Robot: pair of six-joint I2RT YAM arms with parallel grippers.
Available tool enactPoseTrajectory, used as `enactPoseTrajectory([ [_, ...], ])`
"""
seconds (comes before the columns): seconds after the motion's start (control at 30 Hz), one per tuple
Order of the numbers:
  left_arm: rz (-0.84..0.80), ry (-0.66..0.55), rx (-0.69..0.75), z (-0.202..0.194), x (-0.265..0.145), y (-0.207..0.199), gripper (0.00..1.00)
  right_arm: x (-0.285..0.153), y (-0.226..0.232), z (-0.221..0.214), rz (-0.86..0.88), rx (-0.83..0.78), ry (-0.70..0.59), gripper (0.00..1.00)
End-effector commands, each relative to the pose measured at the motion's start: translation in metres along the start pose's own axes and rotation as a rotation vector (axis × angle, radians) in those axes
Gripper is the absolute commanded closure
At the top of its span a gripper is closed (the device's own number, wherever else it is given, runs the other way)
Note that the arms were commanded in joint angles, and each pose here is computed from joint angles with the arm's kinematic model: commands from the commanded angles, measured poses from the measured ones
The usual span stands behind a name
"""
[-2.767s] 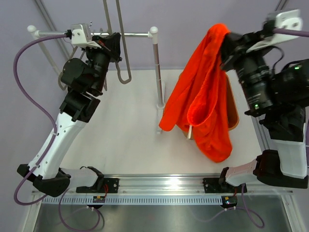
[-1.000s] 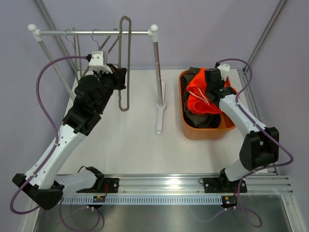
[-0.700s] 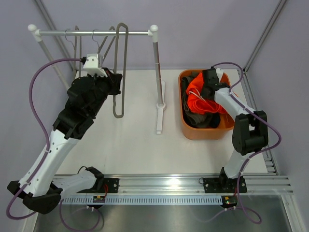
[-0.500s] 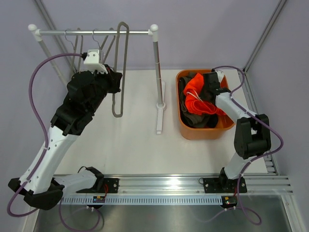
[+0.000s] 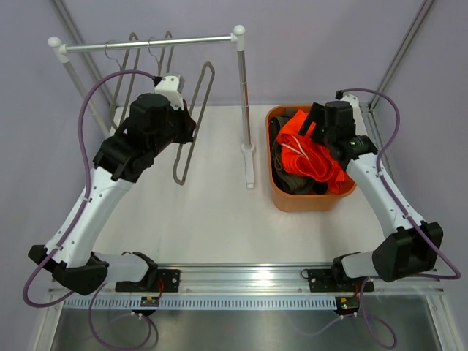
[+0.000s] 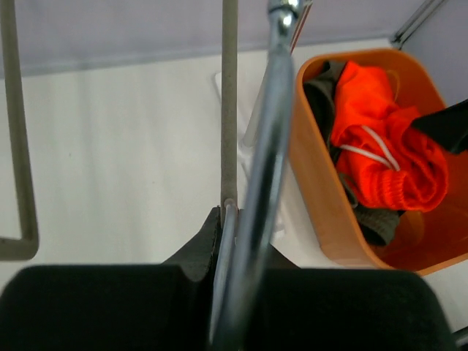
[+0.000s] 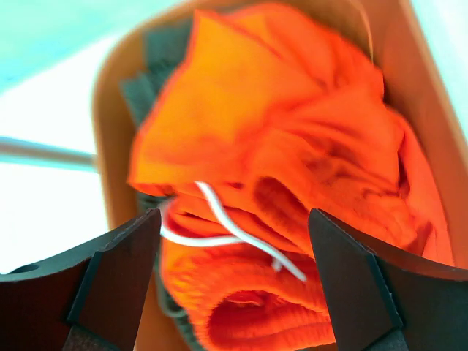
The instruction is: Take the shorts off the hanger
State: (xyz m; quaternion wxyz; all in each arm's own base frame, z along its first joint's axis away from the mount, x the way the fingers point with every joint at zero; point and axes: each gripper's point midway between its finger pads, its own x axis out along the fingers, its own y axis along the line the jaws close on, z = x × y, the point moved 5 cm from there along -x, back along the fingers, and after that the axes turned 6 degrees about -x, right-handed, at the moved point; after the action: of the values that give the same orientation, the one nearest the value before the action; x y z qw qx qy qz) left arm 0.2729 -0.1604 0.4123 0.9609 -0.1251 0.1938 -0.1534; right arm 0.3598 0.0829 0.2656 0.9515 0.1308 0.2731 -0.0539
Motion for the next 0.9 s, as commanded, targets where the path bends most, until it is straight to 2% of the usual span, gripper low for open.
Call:
enactPoseTrajectory([
  [0.0, -0.01, 0.068, 0.026, -0.011, -0.005, 0.001, 1.0, -0.023, 0.01, 0.036, 0.038, 0.006, -0.097, 0.09],
  [0.1, 0.012, 0.083, 0.036, -0.012, -0.002, 0.004, 1.0, -0.034, 0.016, 0.05, 0.074, 0.019, -0.136, 0.09],
  [0.33, 0.033, 0.068, 0.054, 0.022, 0.016, -0.004, 1.0, -0.051, 0.023, 0.068, 0.125, 0.015, -0.18, 0.09],
  [0.53, 0.025, 0.09, 0.035, 0.056, 0.054, -0.003, 1.0, -0.058, 0.024, 0.072, 0.139, 0.001, -0.192, 0.09],
  [0.57, 0.008, 0.127, 0.027, 0.051, 0.068, -0.002, 1.0, -0.059, 0.024, 0.074, 0.141, 0.001, -0.199, 0.08],
  [0.7, 0.005, 0.12, -0.019, 0.06, 0.087, 0.016, 1.0, -0.062, 0.025, 0.075, 0.151, -0.001, -0.205, 0.08],
  [0.87, 0.017, 0.04, -0.012, 0.074, 0.1, 0.027, 1.0, -0.066, 0.028, 0.077, 0.181, -0.004, -0.216, 0.09],
])
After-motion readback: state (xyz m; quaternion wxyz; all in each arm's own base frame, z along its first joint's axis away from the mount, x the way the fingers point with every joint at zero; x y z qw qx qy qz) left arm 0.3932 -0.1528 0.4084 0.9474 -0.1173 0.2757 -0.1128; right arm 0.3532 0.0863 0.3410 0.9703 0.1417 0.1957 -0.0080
